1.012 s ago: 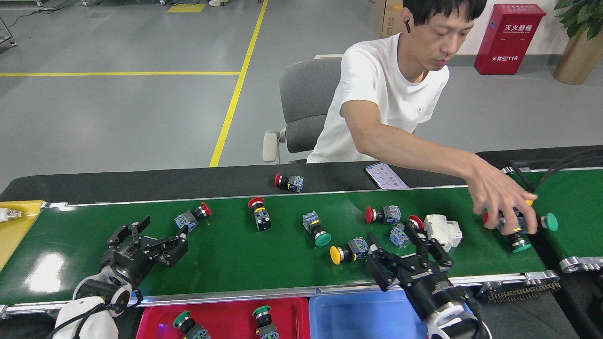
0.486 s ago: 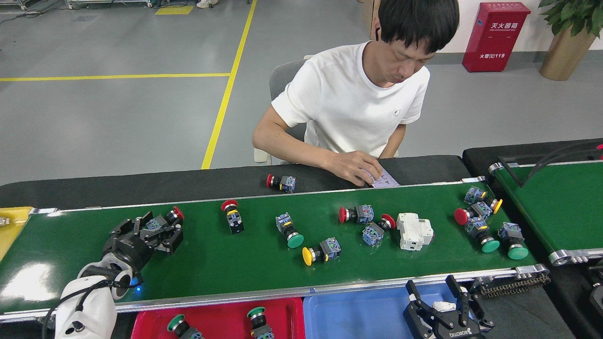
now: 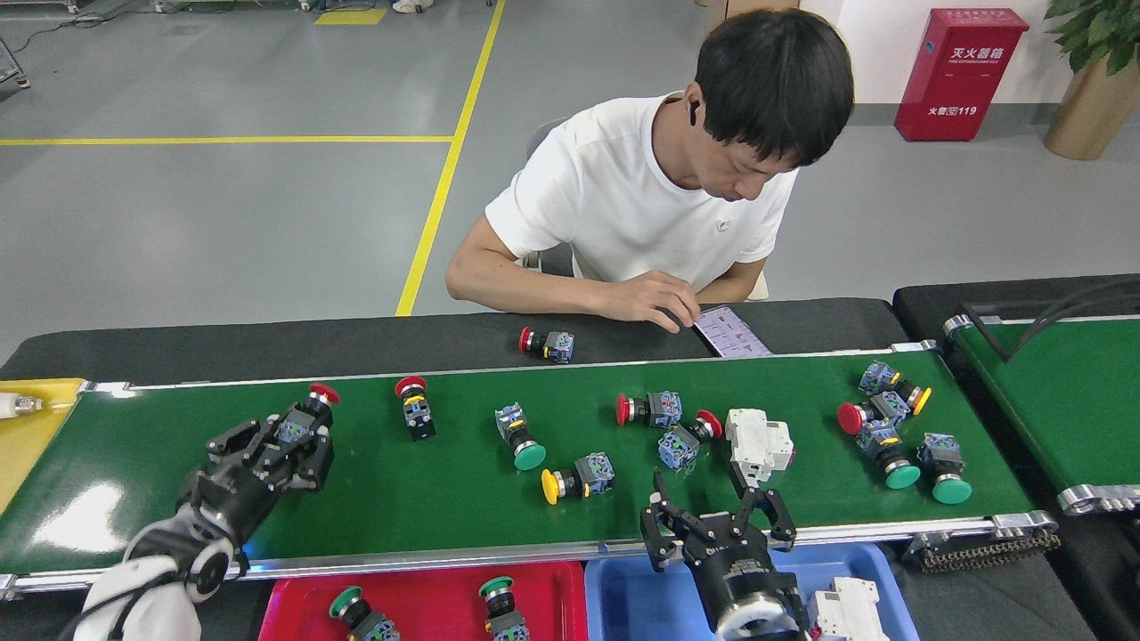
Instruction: Pick switch part from conveyor to tray
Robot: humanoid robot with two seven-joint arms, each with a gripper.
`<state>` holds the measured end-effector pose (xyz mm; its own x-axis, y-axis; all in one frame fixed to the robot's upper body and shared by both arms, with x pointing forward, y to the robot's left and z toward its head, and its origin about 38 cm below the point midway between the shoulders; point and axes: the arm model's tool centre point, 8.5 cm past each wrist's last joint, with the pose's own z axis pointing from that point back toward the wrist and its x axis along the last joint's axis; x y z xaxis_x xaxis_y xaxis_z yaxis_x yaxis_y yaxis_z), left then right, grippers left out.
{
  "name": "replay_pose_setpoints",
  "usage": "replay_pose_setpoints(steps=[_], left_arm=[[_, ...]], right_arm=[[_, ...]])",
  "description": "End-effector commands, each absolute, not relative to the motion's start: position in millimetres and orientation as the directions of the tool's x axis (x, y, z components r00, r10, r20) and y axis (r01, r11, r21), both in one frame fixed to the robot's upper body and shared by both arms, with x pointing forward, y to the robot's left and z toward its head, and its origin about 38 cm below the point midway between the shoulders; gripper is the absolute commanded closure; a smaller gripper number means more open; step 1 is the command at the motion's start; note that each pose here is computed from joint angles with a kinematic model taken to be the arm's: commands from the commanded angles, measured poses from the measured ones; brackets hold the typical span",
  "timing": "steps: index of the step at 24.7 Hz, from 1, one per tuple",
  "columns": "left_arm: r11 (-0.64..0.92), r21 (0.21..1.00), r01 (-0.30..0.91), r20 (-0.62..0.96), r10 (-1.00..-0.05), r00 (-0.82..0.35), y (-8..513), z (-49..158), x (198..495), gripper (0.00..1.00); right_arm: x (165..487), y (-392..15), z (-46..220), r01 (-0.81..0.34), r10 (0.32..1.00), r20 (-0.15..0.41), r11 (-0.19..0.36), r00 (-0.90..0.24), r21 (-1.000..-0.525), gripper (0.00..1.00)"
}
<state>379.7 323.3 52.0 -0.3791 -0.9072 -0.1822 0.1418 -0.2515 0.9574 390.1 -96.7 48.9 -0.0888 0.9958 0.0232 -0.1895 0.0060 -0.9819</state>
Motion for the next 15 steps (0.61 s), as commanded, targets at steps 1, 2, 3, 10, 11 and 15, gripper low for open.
replay_pose_setpoints(steps=[1, 2, 3, 10, 11, 15], left_arm=[[-0.281, 0.956, 0.078, -0.222, -0.875, -0.43, 310.9, 66.4, 344.3, 0.92], [-0.291, 0.954, 0.077, -0.226, -0.862, -0.453, 303.9, 64.5, 322.7, 0.92], [-0.299, 0.95, 0.088, -0.222, -0.847, -0.482, 296.1, 59.7, 299.5, 0.91], [-0.331, 0.933, 0.139, -0.2, -0.8, -0.565, 271.2, 38.0, 254.4, 0.32], [-0.334, 0.932, 0.139, -0.203, -0.8, -0.565, 271.7, 37.9, 254.9, 0.0], [-0.305, 0.942, 0.143, -0.193, -0.838, -0.51, 280.2, 40.4, 256.8, 0.0]], right_arm=[[405.6, -84.4, 54.3, -0.193, 0.999, 0.02, 0.011, -0.047, -0.981, 0.06], [412.8, -78.9, 52.4, -0.205, 0.999, 0.015, 0.004, -0.051, -0.979, 0.06], [420.3, -77.6, 50.5, -0.216, 0.999, 0.004, -0.007, -0.051, -0.976, 0.06], [442.0, -70.3, 51.0, -0.249, 0.997, 0.023, 0.004, -0.072, -0.968, 0.25], [441.6, -67.8, 49.6, -0.252, 0.996, 0.021, -0.002, -0.09, -0.968, 0.37], [439.8, -65.0, 45.3, -0.249, 0.983, 0.014, -0.032, -0.181, -0.968, 0.74]])
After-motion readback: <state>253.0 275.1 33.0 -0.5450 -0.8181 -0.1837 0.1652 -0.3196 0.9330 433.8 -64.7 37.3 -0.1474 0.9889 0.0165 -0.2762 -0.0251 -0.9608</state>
